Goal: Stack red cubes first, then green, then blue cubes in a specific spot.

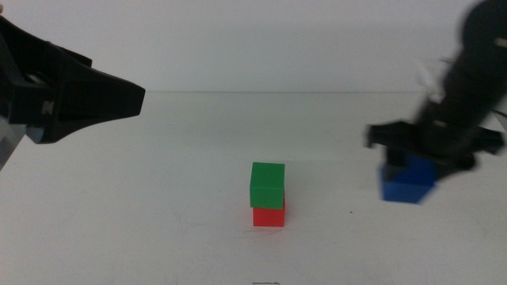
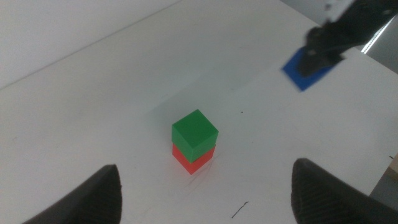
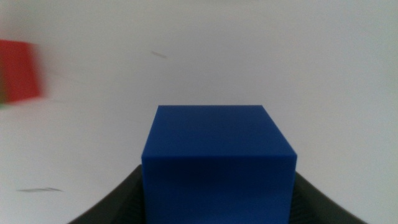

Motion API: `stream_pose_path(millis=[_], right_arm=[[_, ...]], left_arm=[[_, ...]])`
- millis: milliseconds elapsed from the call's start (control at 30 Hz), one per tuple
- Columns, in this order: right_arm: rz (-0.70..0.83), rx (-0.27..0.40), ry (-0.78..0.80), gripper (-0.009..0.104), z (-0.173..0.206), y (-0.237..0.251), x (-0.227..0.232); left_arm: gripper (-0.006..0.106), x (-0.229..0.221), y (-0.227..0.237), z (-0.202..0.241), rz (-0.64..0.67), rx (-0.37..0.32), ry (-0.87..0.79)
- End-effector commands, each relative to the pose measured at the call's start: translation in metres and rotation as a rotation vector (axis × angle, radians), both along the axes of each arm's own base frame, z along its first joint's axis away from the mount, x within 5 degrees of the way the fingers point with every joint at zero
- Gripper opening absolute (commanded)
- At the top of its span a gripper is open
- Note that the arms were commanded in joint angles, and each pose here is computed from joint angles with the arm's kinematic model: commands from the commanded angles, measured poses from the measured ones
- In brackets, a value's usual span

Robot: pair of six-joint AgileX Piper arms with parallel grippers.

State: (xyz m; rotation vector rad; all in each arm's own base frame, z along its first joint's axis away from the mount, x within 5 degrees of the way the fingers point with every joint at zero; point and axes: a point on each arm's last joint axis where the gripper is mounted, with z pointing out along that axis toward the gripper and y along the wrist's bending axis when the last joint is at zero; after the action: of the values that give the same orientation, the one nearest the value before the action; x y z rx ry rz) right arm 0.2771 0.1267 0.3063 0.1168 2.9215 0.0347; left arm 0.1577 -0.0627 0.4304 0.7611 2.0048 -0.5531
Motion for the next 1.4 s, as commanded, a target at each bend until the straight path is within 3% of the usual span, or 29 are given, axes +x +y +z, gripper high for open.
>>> stream_pose_path(millis=[0, 200, 433, 1367], right_arm=[[0.023, -0.004, -0.03, -0.001, 0.021, 0.021, 0.003], [0.105, 0.059, -0.061, -0.001, 0.022, 0.091, 0.025], [0.065, 0.117, -0.105, -0.001, 0.031, 0.122, 0.031], [0.087, 0.106, -0.103, -0.001, 0.015, 0.153, 0.036]], left_arm=[[0.094, -0.002, -0.002, 0.013, 0.012, -0.062, -0.062], [0.094, -0.002, -0.002, 0.013, 0.012, -0.062, -0.062], [0.094, -0.002, -0.002, 0.013, 0.012, -0.062, -0.062], [0.094, -0.002, -0.002, 0.013, 0.011, -0.063, -0.062]])
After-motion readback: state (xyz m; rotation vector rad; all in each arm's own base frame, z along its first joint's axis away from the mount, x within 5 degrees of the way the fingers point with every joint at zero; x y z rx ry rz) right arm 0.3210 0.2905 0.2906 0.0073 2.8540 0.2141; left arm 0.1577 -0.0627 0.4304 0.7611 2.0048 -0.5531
